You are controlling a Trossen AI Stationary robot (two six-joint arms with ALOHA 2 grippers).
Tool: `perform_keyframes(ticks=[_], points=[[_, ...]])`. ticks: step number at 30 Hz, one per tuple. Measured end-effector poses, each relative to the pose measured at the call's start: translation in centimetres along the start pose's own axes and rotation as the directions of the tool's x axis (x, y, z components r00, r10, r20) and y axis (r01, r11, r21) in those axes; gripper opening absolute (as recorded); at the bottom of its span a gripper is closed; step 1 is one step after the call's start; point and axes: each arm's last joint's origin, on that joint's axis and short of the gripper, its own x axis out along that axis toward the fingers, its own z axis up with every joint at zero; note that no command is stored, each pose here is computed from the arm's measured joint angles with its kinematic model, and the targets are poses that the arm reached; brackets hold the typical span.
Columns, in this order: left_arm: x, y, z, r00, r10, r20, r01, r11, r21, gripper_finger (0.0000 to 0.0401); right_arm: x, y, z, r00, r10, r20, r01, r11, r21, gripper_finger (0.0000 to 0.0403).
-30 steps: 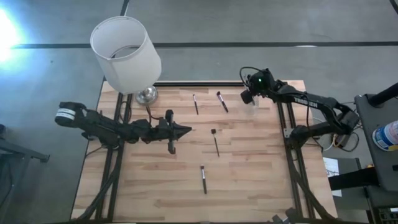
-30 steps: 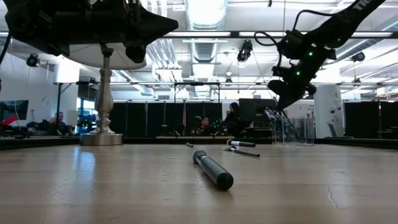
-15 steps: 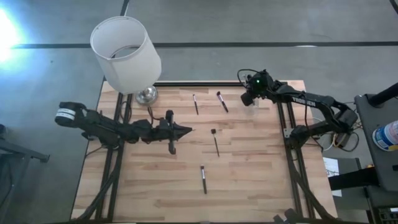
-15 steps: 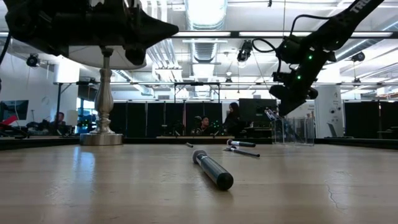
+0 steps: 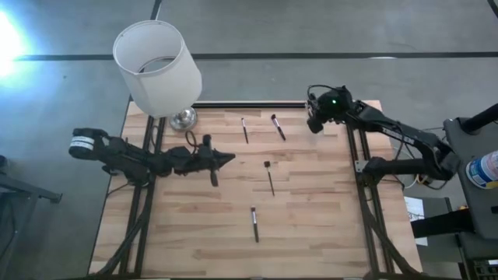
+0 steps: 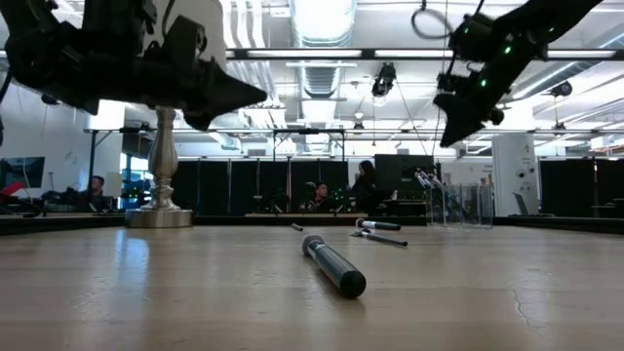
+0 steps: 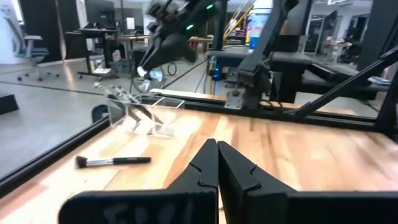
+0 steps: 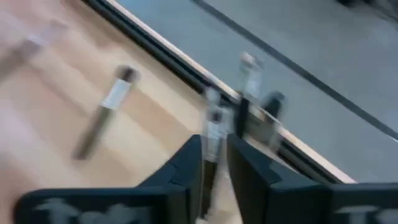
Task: Put items in baskets/containers
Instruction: Put the foundation brush into the transparent organizer
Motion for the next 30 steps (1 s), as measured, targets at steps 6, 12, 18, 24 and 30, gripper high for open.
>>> perform_keyframes(ticks=[6, 12, 18, 24, 30], points=[[-0.4, 0.3, -0.6, 1.0, 0.008, -0.017, -0.007, 1.0, 0.026, 0.0, -0.4, 2.8, 0.0, 0.941, 0.329, 0.086, -0.327, 0.944, -0.03, 0.0014], [-1.0, 0.9, -1.2, 0.999, 0.026, -0.031, -0.025, 0.998, 0.057, 0.0, 2.4, 4.9, 1.3, 0.923, 0.371, 0.101, -0.371, 0.928, -0.018, 0.0013], [-1.8, 2.1, -2.1, 0.996, 0.074, -0.046, -0.073, 0.997, 0.021, 0.0, 6.9, 6.3, 3.8, 0.935, 0.353, -0.038, -0.353, 0.936, 0.009, 0.0013], [-2.0, 2.2, -2.3, 0.995, 0.078, -0.055, -0.077, 0.997, 0.022, 0.0, 12.2, 7.7, 5.4, 0.939, 0.239, -0.245, -0.251, 0.968, -0.014, 0.0013], [-2.0, 2.2, -2.3, 0.995, 0.084, -0.054, -0.083, 0.996, 0.021, 0.0, 16.0, 8.7, 6.3, 0.92, 0.182, -0.346, -0.202, 0.979, -0.023, 0.0036]])
